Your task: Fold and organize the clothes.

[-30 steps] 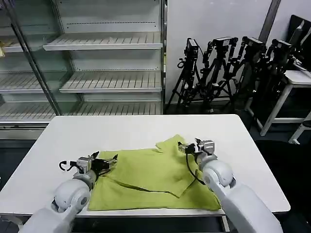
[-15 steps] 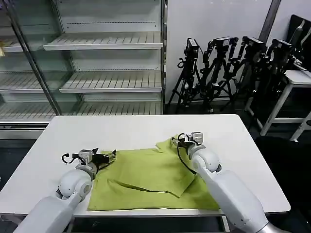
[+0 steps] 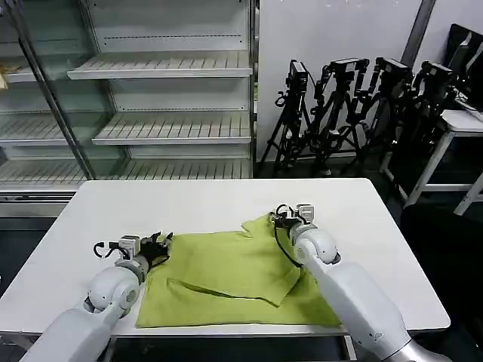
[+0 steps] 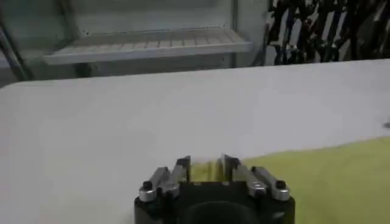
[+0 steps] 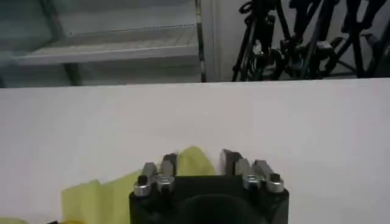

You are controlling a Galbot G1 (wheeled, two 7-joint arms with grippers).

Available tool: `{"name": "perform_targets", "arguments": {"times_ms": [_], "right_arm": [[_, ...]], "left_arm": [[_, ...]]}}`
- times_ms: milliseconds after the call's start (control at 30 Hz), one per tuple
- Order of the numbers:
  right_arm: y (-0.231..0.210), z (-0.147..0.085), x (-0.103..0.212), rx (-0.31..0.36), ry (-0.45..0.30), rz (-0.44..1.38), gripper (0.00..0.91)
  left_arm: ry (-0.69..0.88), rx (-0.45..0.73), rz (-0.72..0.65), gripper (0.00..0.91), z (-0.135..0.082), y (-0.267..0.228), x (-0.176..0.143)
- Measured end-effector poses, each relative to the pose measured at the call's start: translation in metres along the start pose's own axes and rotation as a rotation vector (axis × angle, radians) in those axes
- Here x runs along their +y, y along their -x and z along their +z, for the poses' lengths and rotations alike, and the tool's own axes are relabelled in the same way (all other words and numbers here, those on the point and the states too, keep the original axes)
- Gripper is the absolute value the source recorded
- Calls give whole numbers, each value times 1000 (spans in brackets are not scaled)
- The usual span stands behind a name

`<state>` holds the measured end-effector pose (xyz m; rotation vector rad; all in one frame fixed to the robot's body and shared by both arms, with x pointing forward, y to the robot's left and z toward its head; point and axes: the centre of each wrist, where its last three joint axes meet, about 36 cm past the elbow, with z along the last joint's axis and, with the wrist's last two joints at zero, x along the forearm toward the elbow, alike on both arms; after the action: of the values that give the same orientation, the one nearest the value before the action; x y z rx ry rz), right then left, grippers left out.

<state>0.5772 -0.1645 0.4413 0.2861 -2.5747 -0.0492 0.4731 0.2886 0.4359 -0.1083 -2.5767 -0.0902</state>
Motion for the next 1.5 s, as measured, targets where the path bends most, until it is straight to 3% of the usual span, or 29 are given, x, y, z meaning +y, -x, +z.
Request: {"name": "perform_targets", "arguments": {"times_ms": [433, 1033, 1500], "right_arm": [[-5, 7, -1, -41, 6, -15, 0], [-67, 19, -7, -291, -104, 21, 0], [-133, 48, -22, -381, -125, 25, 0]], "left_arm": [[-39, -5, 17, 20, -1, -5, -1], [-55, -81, 40, 20, -18, -39, 8], [-39, -133, 74, 20, -19, -79, 6]]}}
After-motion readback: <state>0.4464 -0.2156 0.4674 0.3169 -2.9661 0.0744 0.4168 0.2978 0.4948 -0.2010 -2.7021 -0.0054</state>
